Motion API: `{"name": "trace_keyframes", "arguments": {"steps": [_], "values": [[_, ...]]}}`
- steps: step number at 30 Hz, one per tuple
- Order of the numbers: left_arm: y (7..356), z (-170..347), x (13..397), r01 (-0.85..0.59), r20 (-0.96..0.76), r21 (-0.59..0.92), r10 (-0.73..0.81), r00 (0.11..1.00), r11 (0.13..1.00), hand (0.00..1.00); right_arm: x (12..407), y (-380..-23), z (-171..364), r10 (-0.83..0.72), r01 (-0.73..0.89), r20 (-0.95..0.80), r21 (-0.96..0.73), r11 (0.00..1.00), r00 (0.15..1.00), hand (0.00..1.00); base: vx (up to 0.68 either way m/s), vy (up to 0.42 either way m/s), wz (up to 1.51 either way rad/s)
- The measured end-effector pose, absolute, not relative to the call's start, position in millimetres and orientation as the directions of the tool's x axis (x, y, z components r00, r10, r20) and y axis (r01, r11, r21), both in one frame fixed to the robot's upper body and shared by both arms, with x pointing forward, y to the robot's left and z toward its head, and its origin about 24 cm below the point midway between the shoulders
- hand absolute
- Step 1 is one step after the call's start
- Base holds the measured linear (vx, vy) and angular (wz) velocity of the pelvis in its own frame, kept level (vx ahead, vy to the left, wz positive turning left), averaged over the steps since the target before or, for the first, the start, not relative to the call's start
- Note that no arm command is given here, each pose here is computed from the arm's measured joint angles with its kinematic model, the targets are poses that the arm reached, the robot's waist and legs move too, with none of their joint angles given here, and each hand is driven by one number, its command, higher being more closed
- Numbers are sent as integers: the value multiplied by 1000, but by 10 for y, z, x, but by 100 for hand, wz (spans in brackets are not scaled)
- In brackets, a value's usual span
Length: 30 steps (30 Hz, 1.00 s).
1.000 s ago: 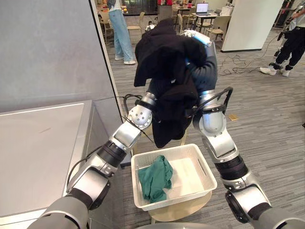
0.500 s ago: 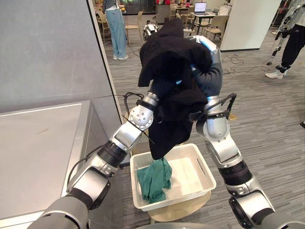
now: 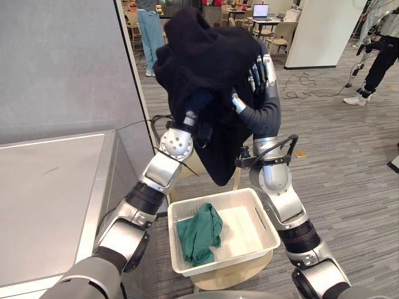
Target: Pick up the laundry basket with both hands and put the clothes into the washing machine.
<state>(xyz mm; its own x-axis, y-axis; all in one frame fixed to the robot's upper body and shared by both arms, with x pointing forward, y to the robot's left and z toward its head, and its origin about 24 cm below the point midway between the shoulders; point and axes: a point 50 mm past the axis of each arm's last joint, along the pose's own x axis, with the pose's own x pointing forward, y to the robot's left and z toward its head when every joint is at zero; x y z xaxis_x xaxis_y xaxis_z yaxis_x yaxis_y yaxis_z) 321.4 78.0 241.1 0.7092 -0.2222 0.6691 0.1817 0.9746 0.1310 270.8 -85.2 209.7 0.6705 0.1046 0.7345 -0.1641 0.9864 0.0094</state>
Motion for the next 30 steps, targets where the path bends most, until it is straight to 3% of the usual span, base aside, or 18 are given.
{"name": "trace_keyframes", "arguments": {"steps": [4,9,14,20,25,30], "values": [[1190,2634,2968,71,793,38,-73,605,997,100,2724,-1211,1992,-10,-3,707,17,1000,707,0,0,0,-1],[1882,2507,2686,-161,814,-28,116,570,987,100,2702,-1626,1892,-137,181,682,7,983,719,0,0,0,0],[2474,2185,2177,-408,783,-59,296,547,911,100,2474,-1952,1758,-240,317,657,2,948,714,0,0,0,4],[2933,1658,1453,-682,636,-47,548,543,730,100,2172,-2359,1376,-381,480,532,-55,875,756,0,0,0,21],[3258,1422,776,-881,541,2,740,399,474,100,1875,-2690,1148,-535,623,435,-82,778,724,0,12,-6,17],[3399,1365,345,-958,513,18,820,255,287,100,1716,-2843,1053,-586,679,387,-163,716,711,0,-12,-12,26]]}}
